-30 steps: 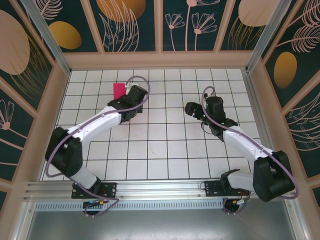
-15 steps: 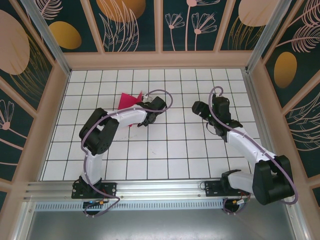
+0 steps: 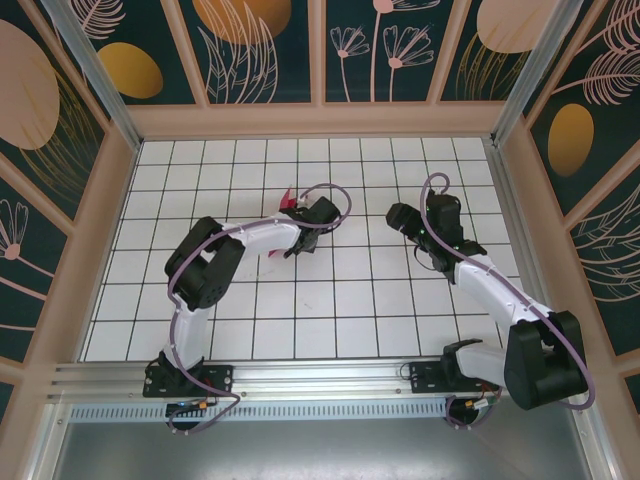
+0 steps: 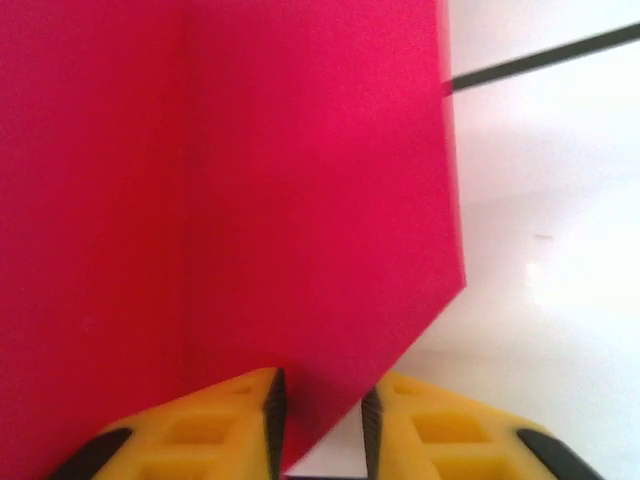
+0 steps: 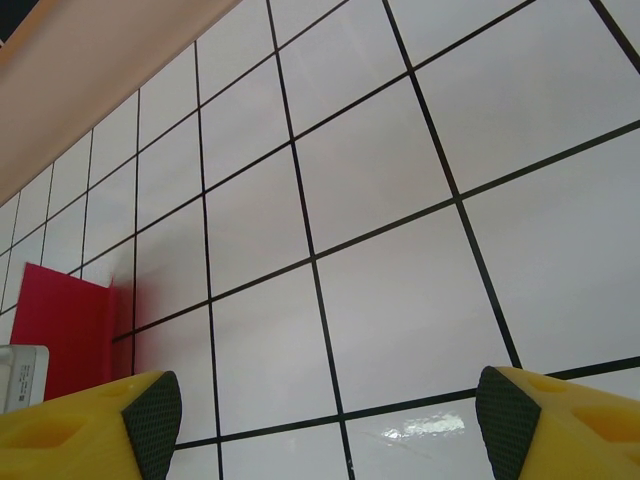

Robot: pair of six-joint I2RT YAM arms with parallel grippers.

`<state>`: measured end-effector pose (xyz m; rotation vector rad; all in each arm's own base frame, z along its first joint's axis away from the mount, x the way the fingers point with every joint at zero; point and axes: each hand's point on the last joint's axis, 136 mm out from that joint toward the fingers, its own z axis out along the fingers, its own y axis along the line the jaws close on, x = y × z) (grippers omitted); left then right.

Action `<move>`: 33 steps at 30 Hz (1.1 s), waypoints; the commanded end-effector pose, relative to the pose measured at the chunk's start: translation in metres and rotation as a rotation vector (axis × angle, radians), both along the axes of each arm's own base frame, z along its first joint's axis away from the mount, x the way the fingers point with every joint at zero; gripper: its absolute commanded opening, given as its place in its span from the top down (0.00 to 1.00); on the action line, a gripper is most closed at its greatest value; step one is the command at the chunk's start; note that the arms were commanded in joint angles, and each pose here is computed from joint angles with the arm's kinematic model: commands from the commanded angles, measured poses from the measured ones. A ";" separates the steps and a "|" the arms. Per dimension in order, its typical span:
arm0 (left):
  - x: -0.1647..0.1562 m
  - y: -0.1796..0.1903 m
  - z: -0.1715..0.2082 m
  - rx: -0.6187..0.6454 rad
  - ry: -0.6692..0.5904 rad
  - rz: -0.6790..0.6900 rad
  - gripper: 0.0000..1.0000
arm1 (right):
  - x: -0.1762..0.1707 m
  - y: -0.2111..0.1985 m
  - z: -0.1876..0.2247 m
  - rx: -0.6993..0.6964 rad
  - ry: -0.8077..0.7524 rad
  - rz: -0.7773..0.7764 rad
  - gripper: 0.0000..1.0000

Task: Fold a paper plane with a square sheet of paper (pick it up from the middle)
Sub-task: Turn over the paper at the center of the table, then move the paper to the center of the table.

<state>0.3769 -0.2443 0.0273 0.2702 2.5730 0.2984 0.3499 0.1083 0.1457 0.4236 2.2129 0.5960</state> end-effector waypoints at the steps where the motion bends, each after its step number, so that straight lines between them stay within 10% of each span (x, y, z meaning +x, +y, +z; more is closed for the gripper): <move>1: -0.004 -0.049 0.049 -0.301 -0.025 -0.082 0.59 | -0.003 0.001 0.000 0.030 0.006 0.009 0.20; 11: -0.012 -0.061 0.148 -0.709 -0.160 -0.139 0.38 | -0.003 0.022 -0.009 0.081 0.036 0.098 0.20; 21: 0.015 0.006 0.091 -0.891 -0.077 0.069 0.65 | -0.008 0.090 -0.021 0.097 0.075 0.295 0.20; 33: 0.000 0.045 -0.004 -0.781 0.045 0.237 0.81 | -0.013 0.147 -0.033 0.146 0.127 0.423 0.21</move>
